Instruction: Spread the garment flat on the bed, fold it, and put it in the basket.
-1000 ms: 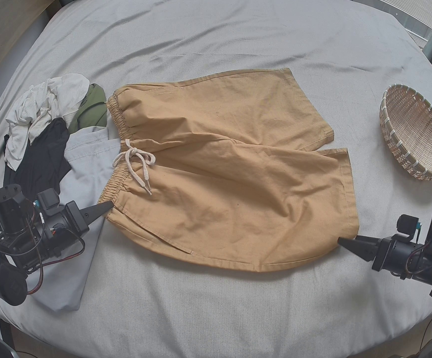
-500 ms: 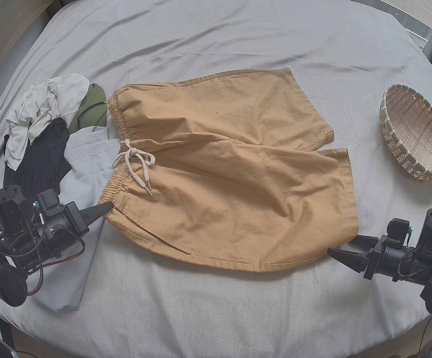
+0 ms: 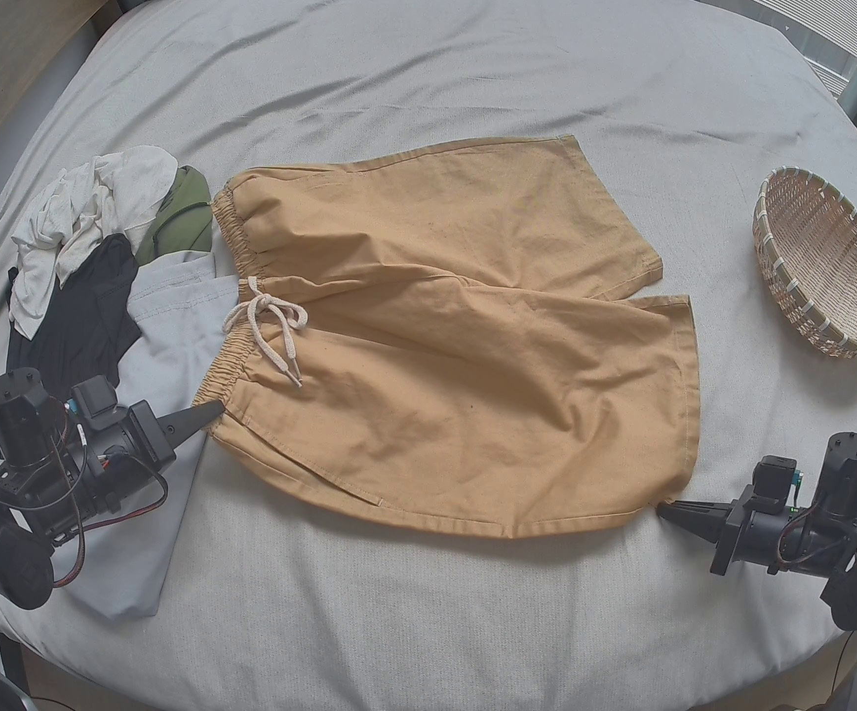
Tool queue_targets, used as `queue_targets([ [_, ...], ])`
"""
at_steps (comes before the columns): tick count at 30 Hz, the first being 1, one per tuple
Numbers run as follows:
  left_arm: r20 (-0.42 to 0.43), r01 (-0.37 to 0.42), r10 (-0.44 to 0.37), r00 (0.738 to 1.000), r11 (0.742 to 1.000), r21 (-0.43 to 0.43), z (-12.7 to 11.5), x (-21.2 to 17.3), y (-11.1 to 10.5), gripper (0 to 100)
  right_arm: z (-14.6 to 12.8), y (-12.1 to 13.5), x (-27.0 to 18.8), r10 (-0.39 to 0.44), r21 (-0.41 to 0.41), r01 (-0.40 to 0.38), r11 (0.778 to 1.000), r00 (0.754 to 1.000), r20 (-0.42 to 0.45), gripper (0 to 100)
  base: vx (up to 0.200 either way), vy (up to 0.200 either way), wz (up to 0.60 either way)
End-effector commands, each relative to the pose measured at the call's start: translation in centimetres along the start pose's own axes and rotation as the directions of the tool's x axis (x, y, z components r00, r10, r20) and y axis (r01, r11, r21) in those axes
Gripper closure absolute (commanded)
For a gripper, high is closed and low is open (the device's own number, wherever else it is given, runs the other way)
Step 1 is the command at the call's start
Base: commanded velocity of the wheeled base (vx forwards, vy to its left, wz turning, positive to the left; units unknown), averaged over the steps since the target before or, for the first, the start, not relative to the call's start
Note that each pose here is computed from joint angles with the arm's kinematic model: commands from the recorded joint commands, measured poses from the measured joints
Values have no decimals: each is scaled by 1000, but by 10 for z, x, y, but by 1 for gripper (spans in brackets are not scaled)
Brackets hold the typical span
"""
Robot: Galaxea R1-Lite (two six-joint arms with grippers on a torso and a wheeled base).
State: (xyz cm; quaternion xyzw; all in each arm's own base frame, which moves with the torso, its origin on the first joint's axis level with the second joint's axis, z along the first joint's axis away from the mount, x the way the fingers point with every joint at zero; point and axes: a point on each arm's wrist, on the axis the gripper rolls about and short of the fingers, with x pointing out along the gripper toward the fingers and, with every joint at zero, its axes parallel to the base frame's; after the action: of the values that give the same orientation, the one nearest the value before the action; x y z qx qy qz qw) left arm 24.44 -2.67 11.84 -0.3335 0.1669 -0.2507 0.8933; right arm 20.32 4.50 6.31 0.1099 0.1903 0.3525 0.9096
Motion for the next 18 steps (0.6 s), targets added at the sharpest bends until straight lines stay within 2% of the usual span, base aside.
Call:
queue_targets([
  [1, -2, -1, 1, 1000, 1000, -2, 0, 0, 0, 100, 2, 3, -7, -7, -4, 7, 1000, 1000, 16, 100, 0, 0, 0],
  [5, -2, -1, 1, 1000, 1000, -2, -1, 0, 0, 100, 10, 9, -14, -3, -7, 4, 1000, 999, 53, 100, 0, 0, 0],
  [8, -4, -4, 4, 1000, 1000, -4, -2, -2, 0, 100, 13, 16, -24, -4, 36, 3, 999, 999, 48, 100, 0, 0, 0],
  [15, -5, -7, 7, 1000, 1000, -3, -2, -2, 1, 100, 3, 27, -41, -28, 111, 35, 993, 997, -68, 100, 0, 0, 0],
  [18, -7, -7, 7, 1000, 1000, -4, -3, -3, 1, 100, 0, 25, -40, -45, 129, 56, 990, 995, -86, 100, 0, 0, 0],
])
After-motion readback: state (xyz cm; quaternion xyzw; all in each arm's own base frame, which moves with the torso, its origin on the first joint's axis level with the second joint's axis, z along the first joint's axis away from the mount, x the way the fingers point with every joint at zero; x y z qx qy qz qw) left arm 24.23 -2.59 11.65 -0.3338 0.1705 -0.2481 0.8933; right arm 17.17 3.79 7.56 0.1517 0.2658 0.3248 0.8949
